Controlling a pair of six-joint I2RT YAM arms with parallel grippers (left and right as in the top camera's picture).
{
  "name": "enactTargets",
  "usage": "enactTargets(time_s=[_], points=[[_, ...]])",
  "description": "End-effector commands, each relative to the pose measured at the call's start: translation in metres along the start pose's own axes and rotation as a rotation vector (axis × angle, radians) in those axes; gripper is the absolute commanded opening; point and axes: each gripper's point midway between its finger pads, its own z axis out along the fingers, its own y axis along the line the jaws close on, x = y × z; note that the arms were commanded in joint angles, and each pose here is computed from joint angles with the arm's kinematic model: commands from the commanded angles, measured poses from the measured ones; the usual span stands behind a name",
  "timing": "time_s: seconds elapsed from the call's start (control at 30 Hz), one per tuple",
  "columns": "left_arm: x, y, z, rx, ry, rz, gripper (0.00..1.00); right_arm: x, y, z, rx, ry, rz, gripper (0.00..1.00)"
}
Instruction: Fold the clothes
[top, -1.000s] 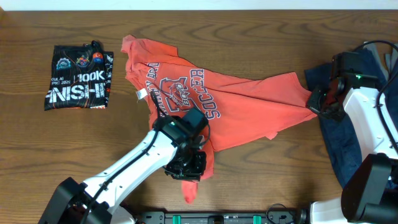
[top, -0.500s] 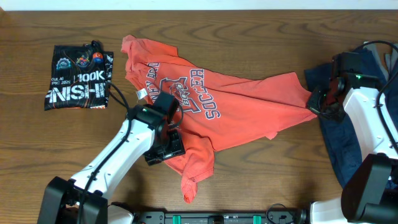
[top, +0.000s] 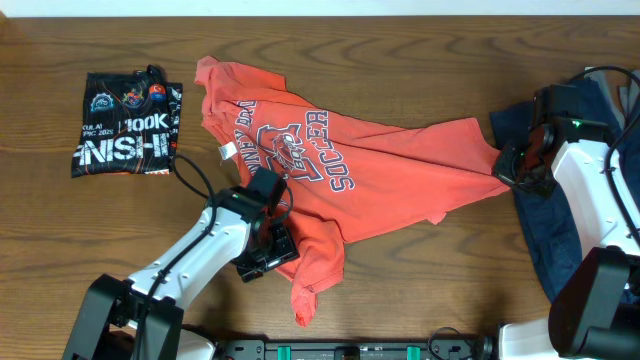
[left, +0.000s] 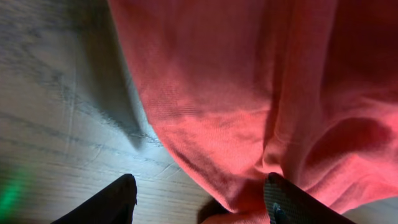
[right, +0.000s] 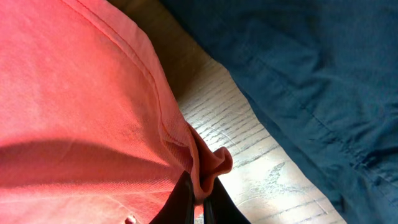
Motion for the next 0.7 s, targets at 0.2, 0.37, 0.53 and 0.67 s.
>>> enactTargets(time_s=[0.2,0.37,0.53,0.67], points=[[0.001,0.002,0.014,-0.016,0.042,-0.068,0.68,-0.001,-0.007,-0.002,0.022,0.001,-0.014,0.06],[0.007,-0.007,0.031,0.013,0.136,-0.083,0.68,-0.001,-0.009,-0.001,0.025,0.004,-0.018,0.06],[0.007,-0.015,0.040,0.043,0.173,-0.085,0.54,-0.002,-0.012,-0.001,0.027,0.006,-0.009,0.06],[0.005,-0.016,0.039,0.050,0.168,-0.078,0.22,-0.002,-0.013,-0.001,0.028,0.006,-0.005,0.06]])
